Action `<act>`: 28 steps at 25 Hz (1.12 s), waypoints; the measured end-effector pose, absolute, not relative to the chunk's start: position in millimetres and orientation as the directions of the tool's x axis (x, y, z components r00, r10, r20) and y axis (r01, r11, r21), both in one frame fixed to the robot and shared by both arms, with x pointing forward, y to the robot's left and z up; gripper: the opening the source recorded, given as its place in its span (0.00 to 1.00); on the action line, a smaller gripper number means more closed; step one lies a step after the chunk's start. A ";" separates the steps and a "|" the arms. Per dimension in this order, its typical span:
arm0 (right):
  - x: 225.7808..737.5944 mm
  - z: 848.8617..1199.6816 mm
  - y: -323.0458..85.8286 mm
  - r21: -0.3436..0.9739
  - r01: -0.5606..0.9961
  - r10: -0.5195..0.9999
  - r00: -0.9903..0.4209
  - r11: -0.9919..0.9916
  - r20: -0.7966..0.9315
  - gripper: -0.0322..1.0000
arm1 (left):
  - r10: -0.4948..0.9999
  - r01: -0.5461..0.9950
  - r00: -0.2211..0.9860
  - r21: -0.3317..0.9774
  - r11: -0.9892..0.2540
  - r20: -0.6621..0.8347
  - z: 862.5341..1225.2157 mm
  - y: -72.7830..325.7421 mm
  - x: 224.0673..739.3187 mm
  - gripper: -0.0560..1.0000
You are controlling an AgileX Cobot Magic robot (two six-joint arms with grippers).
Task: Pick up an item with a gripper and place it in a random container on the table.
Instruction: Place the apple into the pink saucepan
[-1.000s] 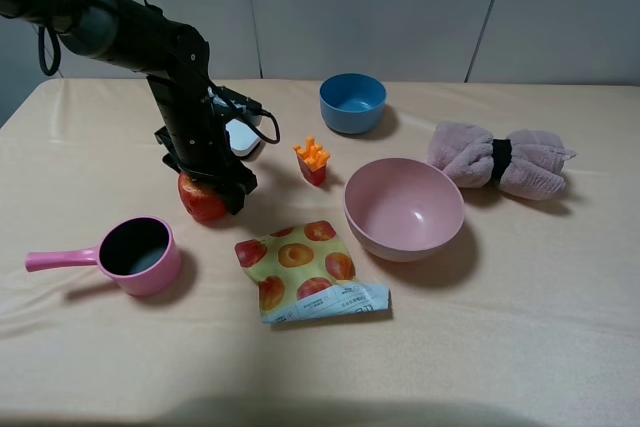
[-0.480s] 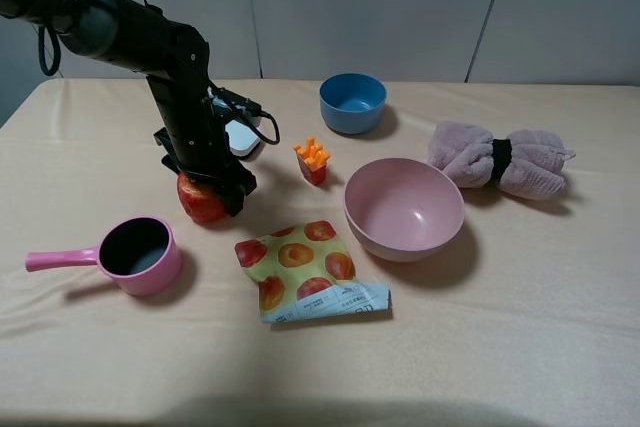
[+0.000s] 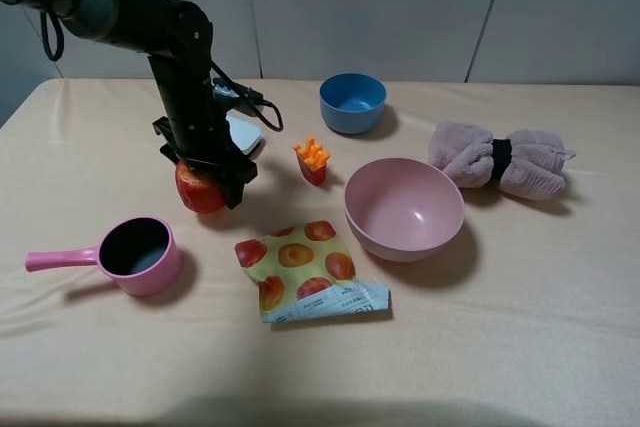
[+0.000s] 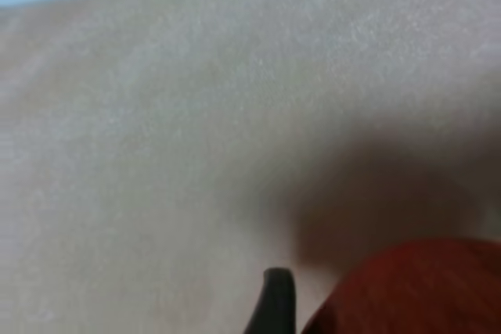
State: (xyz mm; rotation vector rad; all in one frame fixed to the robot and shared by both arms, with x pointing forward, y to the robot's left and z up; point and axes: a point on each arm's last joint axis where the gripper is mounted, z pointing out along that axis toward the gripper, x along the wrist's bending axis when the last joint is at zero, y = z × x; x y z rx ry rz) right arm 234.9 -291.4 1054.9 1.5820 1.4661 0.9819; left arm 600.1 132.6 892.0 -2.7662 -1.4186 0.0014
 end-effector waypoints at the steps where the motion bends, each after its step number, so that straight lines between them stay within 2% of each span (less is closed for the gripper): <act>1: 234.9 1054.9 -291.4 0.906 0.420 0.998 0.048 -0.060 0.043 0.70 | 0.812 0.812 0.583 -0.035 -0.583 0.013 894.9 132.1 601.3 0.71; 12: 234.9 1054.9 -291.4 0.906 0.420 0.998 0.048 -0.060 0.043 0.70 | 0.820 0.818 0.573 -0.054 -0.572 -0.001 920.2 128.7 606.0 0.71; 28: 234.9 1054.9 -291.4 0.906 0.420 0.998 0.048 -0.060 0.043 0.70 | 0.825 0.823 0.565 -0.057 -0.565 -0.022 984.0 136.5 585.2 0.71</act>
